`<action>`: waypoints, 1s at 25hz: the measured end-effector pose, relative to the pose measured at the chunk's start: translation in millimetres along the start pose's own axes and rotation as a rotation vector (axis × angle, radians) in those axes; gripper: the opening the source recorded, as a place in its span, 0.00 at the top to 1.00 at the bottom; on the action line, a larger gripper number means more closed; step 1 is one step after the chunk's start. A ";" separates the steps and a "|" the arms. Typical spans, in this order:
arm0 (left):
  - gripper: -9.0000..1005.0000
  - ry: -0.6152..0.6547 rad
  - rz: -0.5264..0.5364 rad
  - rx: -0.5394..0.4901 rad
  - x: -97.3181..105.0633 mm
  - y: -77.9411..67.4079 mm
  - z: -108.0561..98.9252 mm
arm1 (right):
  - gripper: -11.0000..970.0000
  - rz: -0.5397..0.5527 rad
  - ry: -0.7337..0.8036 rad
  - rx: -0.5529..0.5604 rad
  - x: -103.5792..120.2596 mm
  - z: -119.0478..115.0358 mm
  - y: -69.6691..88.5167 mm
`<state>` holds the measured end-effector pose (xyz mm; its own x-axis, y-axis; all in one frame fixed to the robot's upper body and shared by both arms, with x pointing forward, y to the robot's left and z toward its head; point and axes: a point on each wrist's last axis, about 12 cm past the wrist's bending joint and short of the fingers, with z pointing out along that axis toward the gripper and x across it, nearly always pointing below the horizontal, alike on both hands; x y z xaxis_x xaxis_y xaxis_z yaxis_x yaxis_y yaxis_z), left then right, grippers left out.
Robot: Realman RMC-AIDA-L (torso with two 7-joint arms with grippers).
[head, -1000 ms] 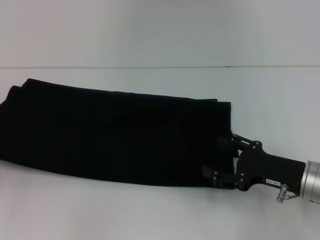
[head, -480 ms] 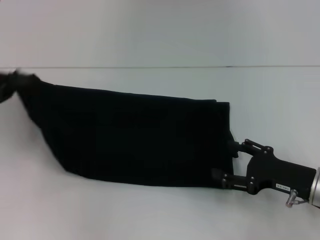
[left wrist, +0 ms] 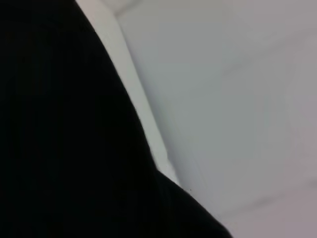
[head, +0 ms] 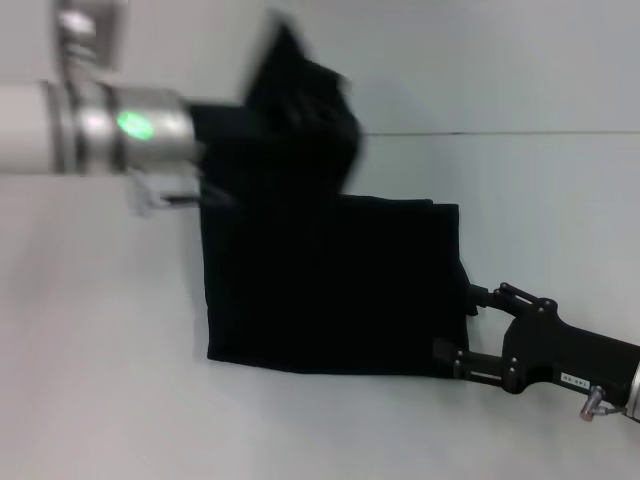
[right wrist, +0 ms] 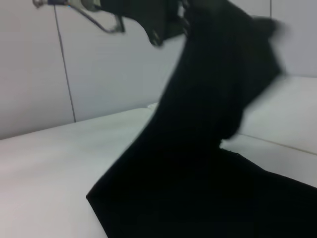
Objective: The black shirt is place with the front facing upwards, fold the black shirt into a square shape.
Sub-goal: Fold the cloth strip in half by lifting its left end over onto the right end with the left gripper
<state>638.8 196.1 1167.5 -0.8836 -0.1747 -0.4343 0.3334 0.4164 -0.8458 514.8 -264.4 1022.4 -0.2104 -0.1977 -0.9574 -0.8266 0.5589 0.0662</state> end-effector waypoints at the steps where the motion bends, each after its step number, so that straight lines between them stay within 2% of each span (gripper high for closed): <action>1: 0.97 0.026 0.008 -0.002 6.6 -2.2 12.3 | 0.05 0.002 -0.001 0.000 0.5 -0.2 0.5; 3: 0.96 0.078 0.005 -0.010 27.6 -0.8 34.5 | 0.05 0.006 -0.001 0.001 1.6 -1.0 1.4; 6: 0.96 0.136 -0.044 -0.013 63.2 13.3 55.7 | 0.05 0.013 -0.002 0.007 3.0 -2.3 1.9; 9: 0.96 0.161 -0.124 0.004 97.8 30.8 64.9 | 0.05 0.019 -0.002 0.019 4.2 -3.6 1.5; 11: 0.96 0.155 -0.153 0.012 110.3 37.5 63.4 | 0.05 0.025 -0.003 0.034 4.3 -2.4 0.1; 17: 0.96 0.115 -0.144 0.049 105.6 38.1 50.9 | 0.05 0.034 0.021 0.083 -2.6 17.8 -10.4; 25: 0.96 0.148 -0.120 0.107 105.1 29.7 47.3 | 0.05 0.026 0.072 0.131 -16.2 49.4 -23.2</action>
<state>571.3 147.9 1082.0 -0.9551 -0.0806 -0.2853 0.2493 0.3020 -0.9201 563.1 -234.4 1022.4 -0.2720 -0.2367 -0.9327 -0.7462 0.6639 0.0492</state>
